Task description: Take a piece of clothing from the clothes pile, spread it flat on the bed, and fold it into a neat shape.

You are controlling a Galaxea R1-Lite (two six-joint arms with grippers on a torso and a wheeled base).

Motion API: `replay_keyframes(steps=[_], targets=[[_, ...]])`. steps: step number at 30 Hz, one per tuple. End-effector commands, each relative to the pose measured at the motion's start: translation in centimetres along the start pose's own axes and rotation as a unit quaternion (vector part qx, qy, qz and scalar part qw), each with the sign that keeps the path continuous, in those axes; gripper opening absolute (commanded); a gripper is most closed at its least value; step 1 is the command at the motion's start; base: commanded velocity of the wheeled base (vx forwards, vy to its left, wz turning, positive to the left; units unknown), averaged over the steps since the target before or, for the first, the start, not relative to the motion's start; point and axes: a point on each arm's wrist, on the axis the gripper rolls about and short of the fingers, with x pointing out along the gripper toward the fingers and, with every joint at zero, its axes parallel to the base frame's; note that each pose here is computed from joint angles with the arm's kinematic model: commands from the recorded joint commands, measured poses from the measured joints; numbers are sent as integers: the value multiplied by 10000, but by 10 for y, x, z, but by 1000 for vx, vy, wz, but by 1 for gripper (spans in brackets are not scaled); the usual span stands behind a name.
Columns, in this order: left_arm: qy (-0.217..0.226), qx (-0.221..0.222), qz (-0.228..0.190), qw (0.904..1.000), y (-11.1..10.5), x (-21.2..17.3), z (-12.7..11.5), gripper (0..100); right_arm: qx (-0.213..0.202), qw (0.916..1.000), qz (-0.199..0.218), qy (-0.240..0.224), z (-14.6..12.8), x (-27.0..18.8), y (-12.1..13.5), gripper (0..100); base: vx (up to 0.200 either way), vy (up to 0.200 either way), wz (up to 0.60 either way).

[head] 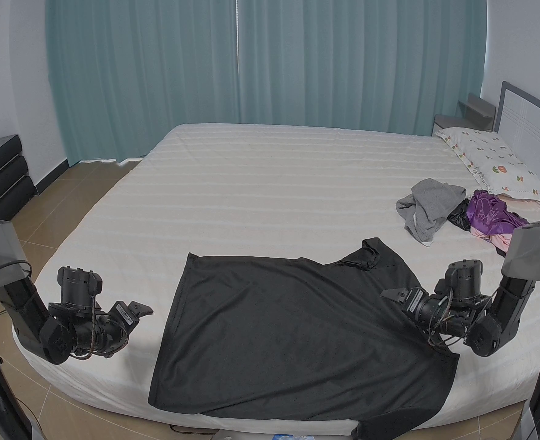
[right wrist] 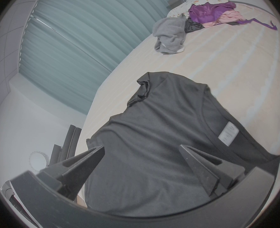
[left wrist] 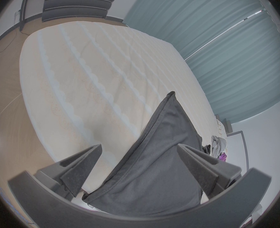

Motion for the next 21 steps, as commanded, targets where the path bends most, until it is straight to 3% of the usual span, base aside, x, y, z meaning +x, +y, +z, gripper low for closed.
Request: replay_keyframes(steps=[1, 5, 13, 16, 21], targets=[[177, -20, -6, 9998, 3, 2, -3, 100, -99, 9997, 200, -47, 18, 26, 27, 100, 0, 0, 0], [260, -20, 65, 9996, 7, 5, -6, 100, -22, 9999, 118, 58, 32, 56, 40, 100, 0, 0, 0], [358, -34, 105, 9993, 9, 7, -9, 100, -41, 9998, -189, 38, 33, 107, 38, 100, 0, 0, 0], [372, -23, 114, 9992, 10, 7, -10, 100, 12, 9992, -367, 182, 38, 124, 40, 100, 0, 0, 0], [380, -33, 137, 9992, 11, 6, -11, 100, 22, 9989, -473, 44, 51, 140, 43, 100, 0, 0, 0]])
